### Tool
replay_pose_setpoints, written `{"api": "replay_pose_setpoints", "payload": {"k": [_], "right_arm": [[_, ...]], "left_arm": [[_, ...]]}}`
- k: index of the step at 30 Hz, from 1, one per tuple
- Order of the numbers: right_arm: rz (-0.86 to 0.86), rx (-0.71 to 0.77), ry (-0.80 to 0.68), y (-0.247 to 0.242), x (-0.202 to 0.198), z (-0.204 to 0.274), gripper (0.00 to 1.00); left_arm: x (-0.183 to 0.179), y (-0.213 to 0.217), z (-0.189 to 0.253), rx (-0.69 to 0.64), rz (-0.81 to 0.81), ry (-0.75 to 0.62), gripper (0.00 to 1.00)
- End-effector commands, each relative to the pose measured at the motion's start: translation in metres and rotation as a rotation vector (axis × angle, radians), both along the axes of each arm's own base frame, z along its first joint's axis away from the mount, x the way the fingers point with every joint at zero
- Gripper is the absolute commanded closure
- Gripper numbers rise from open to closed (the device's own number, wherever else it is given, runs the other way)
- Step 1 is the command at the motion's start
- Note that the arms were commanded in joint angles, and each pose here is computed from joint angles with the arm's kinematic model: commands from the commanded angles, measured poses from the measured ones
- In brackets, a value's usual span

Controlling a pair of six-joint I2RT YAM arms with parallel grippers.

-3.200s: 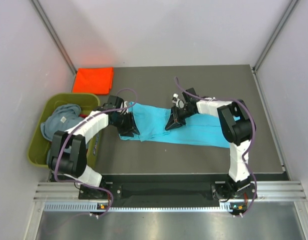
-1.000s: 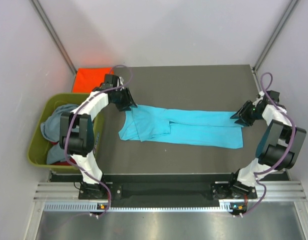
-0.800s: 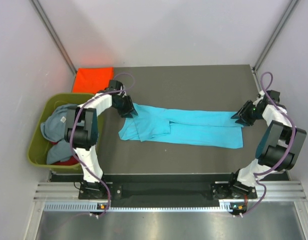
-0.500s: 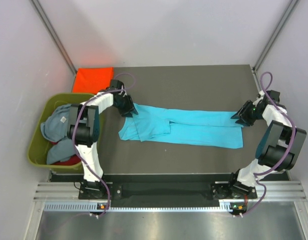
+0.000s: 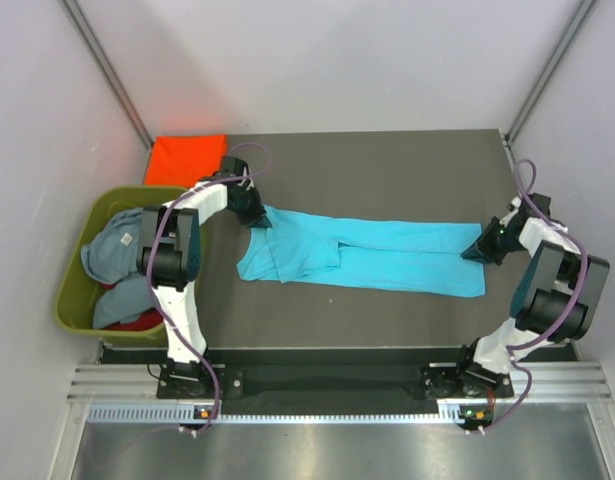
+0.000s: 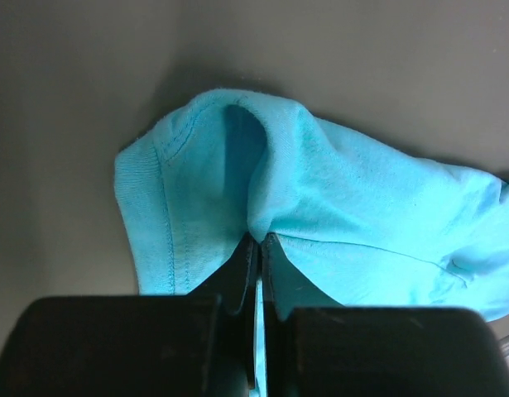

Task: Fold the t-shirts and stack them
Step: Fold the tshirt

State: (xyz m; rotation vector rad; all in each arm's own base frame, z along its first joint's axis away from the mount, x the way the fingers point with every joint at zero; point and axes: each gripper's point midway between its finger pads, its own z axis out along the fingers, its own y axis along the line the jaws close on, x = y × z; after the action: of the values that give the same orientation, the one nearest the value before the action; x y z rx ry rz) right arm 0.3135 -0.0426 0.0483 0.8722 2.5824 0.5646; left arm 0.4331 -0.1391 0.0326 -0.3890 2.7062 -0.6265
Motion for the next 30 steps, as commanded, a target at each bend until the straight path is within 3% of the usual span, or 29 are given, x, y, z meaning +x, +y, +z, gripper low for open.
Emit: {"api": "replay_pose_setpoints", "payload": {"k": [1, 14, 30], "right_arm": [[-0.023, -0.033, 0.020, -0.008, -0.003, -0.007, 0.90], [-0.086, -0.078, 0.113, -0.032, -0.013, -0.038, 0.93], [-0.099, -0.082, 0.150, -0.037, -0.020, -0.047, 0.92]], "left_arm": [[0.016, 0.003, 0.010, 0.016, -0.009, -0.057, 1.00], [0.028, 0.015, 0.025, 0.102, -0.034, -0.083, 1.00], [0.017, 0.042, 0.000, 0.157, 0.017, -0.002, 1.00]]}}
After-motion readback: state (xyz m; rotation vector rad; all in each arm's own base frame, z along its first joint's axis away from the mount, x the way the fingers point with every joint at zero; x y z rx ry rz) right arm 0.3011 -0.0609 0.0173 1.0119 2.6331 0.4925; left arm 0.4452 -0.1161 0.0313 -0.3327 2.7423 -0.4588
